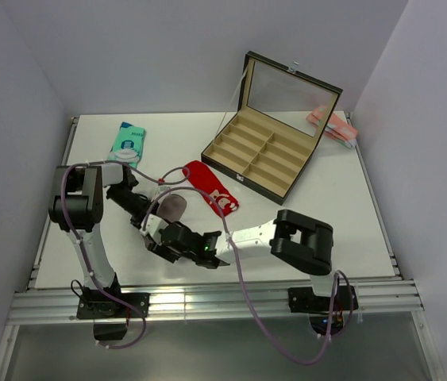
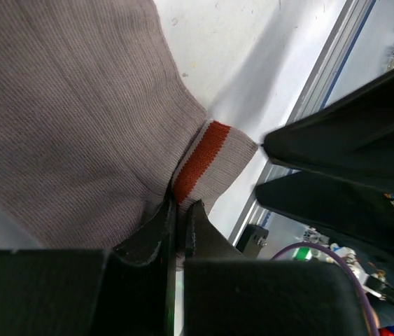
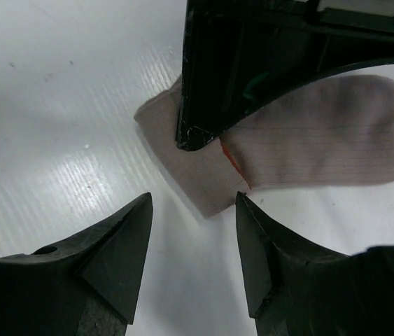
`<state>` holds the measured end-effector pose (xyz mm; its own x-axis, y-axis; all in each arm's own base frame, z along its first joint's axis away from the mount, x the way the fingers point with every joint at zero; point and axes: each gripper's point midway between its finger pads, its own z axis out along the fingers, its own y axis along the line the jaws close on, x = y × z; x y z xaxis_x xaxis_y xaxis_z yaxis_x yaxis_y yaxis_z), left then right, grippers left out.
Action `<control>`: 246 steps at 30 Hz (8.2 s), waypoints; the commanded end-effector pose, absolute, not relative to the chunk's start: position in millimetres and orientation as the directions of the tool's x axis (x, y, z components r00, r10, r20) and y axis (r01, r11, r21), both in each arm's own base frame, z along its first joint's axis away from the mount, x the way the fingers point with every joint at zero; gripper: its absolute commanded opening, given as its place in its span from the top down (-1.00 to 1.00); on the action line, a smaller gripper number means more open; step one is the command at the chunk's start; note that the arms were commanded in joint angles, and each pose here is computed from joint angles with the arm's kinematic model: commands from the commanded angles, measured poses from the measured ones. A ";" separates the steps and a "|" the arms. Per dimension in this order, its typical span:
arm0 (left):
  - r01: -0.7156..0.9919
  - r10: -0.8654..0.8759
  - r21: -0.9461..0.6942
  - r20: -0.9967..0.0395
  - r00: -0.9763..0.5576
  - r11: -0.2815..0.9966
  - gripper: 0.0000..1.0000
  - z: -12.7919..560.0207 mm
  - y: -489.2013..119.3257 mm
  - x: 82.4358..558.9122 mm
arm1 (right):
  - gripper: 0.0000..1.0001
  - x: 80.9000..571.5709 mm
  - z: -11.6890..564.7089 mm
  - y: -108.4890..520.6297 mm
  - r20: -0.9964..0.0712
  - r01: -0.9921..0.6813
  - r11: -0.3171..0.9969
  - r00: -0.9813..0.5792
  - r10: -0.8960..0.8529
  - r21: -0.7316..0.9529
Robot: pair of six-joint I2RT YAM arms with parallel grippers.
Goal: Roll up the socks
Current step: Roll the sock at the center of the board.
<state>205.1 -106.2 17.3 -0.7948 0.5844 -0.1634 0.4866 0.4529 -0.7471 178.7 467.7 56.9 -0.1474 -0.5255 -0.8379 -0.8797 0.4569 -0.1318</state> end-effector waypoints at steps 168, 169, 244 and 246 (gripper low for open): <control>0.717 0.733 -0.501 -0.214 -0.646 0.485 0.99 -25.8 -116.5 264.5 | -0.12 201.3 55.5 454.2 -0.806 -0.847 0.476 -0.101 -0.584 -0.239; 0.717 0.736 -0.502 -0.211 -0.643 0.483 0.99 -25.9 -117.7 264.0 | -0.12 201.0 54.2 454.8 -0.801 -0.850 0.467 -0.095 -0.590 -0.243; 0.755 0.742 0.579 -0.643 0.189 0.309 -0.28 98.9 -112.0 277.7 | 0.91 248.4 0.1 428.2 -0.239 -0.519 0.466 -0.810 -0.535 0.716; 0.757 0.752 0.599 -0.618 0.229 0.262 -0.30 90.3 -113.4 273.2 | 0.91 246.5 0.9 428.3 -0.230 -0.508 0.460 -0.813 -0.535 0.728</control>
